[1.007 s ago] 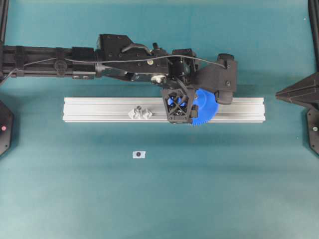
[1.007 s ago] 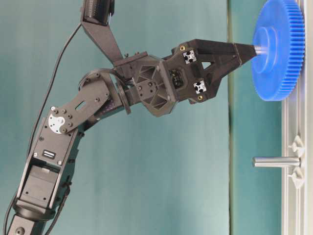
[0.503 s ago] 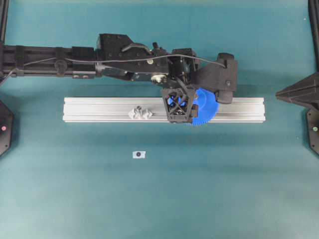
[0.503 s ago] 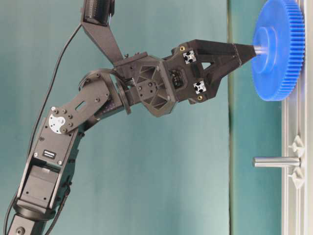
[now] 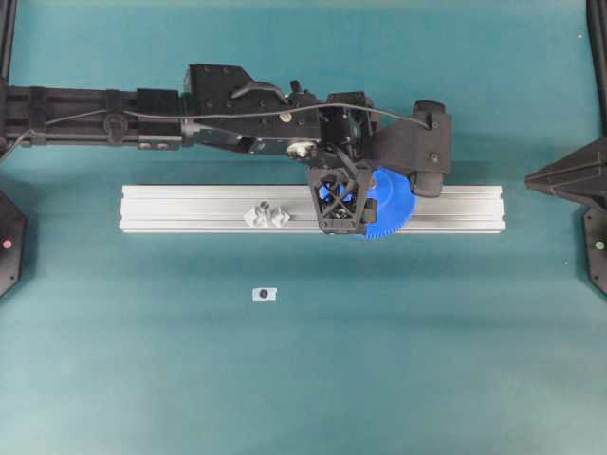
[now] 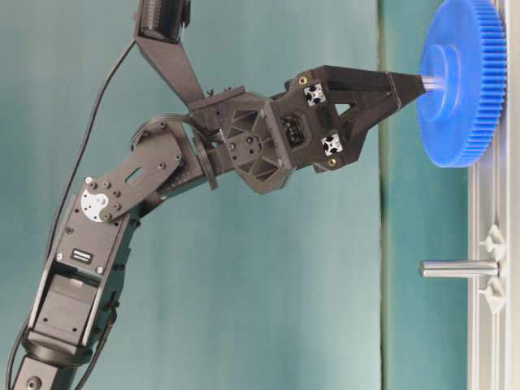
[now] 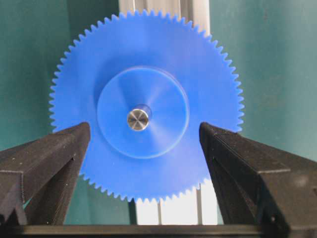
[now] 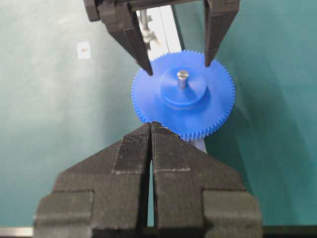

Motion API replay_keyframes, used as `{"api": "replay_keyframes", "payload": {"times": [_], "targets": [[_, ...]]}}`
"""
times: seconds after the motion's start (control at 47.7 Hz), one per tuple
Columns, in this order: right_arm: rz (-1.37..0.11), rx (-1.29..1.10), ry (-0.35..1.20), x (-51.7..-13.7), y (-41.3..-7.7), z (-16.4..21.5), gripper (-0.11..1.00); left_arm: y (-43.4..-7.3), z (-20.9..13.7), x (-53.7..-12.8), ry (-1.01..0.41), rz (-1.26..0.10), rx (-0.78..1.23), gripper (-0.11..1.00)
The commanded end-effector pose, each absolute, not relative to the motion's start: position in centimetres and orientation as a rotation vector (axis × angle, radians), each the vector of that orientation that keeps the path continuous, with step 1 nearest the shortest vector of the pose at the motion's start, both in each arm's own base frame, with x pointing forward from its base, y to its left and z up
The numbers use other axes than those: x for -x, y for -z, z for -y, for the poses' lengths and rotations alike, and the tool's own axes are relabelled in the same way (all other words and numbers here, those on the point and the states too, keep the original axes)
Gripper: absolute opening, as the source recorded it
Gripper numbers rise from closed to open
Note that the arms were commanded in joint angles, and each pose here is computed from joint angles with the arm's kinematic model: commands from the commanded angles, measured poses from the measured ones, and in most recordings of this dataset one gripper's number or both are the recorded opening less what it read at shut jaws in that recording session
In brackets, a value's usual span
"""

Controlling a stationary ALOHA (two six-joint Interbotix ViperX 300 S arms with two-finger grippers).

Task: Find the location of the shaft and insert the large gear.
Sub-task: 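Open the left gripper and release the gear on the shaft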

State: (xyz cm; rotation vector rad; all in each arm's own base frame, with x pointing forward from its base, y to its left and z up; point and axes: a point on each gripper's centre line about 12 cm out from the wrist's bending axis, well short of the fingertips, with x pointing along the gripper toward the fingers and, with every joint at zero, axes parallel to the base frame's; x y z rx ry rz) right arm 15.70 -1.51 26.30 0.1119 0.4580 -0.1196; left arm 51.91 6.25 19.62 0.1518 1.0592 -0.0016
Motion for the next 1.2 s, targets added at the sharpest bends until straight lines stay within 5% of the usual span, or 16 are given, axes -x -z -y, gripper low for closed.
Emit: {"api": "replay_keyframes", "payload": {"times": [0.0, 0.356, 1.174], "targets": [[-0.445, -0.127, 0.121, -15.9, -26.7, 1.5, 0.00, -22.8, -6.3, -52.0, -0.010, -0.990, -0.158, 0.90], [-0.440, -0.126, 0.121, -15.7, -26.8, 1.5, 0.00, -26.7, -6.1, -50.7, -0.025, -0.926, -0.153, 0.90], [-0.436, -0.127, 0.122, -15.8, -26.9, 1.5, 0.00, -28.3, -5.2, -45.9, -0.069, -0.851, -0.063, 0.90]]}}
